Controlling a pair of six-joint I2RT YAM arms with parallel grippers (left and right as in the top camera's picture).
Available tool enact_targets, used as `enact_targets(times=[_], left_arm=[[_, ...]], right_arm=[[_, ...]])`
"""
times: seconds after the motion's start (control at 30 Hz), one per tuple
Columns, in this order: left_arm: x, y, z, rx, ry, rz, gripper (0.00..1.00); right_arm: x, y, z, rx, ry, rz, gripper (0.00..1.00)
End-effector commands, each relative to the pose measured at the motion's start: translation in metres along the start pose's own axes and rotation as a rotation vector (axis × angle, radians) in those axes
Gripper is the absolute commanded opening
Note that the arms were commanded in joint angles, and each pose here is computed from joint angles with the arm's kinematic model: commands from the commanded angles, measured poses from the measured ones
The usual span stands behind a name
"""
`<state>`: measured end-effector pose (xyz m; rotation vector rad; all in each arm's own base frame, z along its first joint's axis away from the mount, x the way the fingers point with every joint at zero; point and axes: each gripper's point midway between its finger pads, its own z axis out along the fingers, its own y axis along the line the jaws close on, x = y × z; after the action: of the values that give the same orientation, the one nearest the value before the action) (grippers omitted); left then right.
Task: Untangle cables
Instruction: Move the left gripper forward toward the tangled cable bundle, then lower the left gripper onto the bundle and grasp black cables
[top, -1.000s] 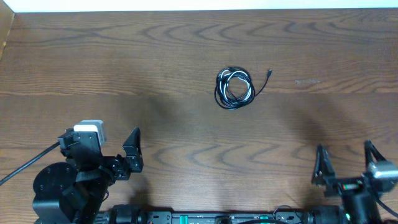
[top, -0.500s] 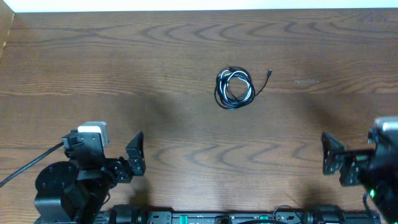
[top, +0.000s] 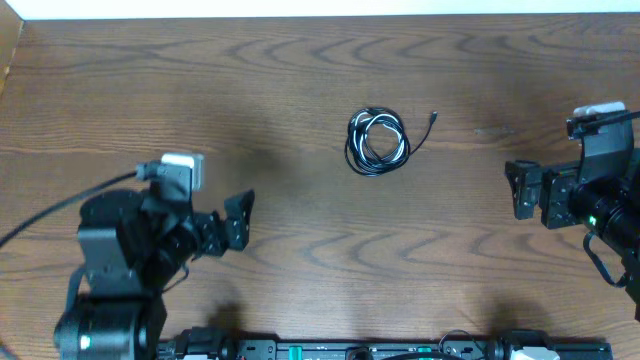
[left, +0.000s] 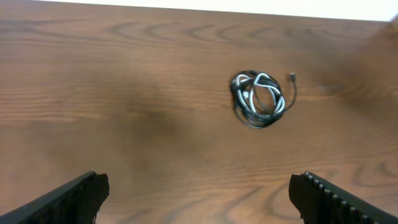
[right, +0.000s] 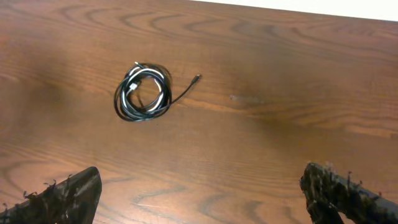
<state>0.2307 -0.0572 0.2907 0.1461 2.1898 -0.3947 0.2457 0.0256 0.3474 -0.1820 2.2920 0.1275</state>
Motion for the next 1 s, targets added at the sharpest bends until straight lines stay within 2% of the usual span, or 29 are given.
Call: enact_targets(times=[0.0, 0.07, 0.1, 0.13, 0.2, 0.23, 0.27, 0.33, 0.57, 0.73, 0.97], left_arm=[[-0.01, -0.012, 0.011, 0.093, 0.003, 0.027, 0.98], [-0.015, -0.012, 0.019, 0.102, 0.001, 0.032, 0.97], [-0.018, -0.012, 0.023, 0.107, 0.002, 0.037, 0.93], [-0.02, -0.013, 0.027, 0.114, 0.001, 0.042, 0.9], [-0.023, -0.016, 0.034, 0.129, 0.0, 0.056, 0.9], [-0.025, -0.018, 0.037, 0.135, 0.0, 0.064, 0.92], [-0.027, -0.02, 0.04, 0.144, -0.003, 0.071, 0.97], [-0.032, -0.025, 0.048, 0.164, -0.012, 0.089, 1.0], [-0.038, -0.054, 0.089, 0.26, 0.009, 0.156, 0.98], [-0.025, -0.079, 0.13, 0.331, 0.065, 0.261, 0.98], [-0.017, -0.099, 0.184, 0.383, 0.081, 0.306, 0.98]], right_arm=[[-0.006, 0.005, -0.003, -0.02, -0.018, -0.049, 0.85], [-0.006, 0.005, -0.001, -0.021, -0.01, -0.047, 0.71], [-0.006, 0.005, 0.0, -0.021, -0.009, -0.047, 0.71], [-0.006, 0.004, 0.001, -0.022, -0.006, -0.047, 0.78], [-0.006, 0.004, 0.002, -0.021, -0.001, -0.046, 0.96], [-0.006, 0.004, 0.003, -0.022, 0.001, -0.046, 0.99], [-0.006, 0.004, 0.004, -0.022, 0.005, -0.045, 0.99], [-0.005, 0.002, 0.008, -0.017, 0.017, -0.043, 0.99], [0.002, -0.01, 0.031, 0.031, 0.108, 0.01, 0.99], [0.009, -0.018, 0.047, 0.065, 0.177, 0.102, 0.99], [0.023, -0.027, 0.051, 0.123, 0.25, 0.159, 0.99]])
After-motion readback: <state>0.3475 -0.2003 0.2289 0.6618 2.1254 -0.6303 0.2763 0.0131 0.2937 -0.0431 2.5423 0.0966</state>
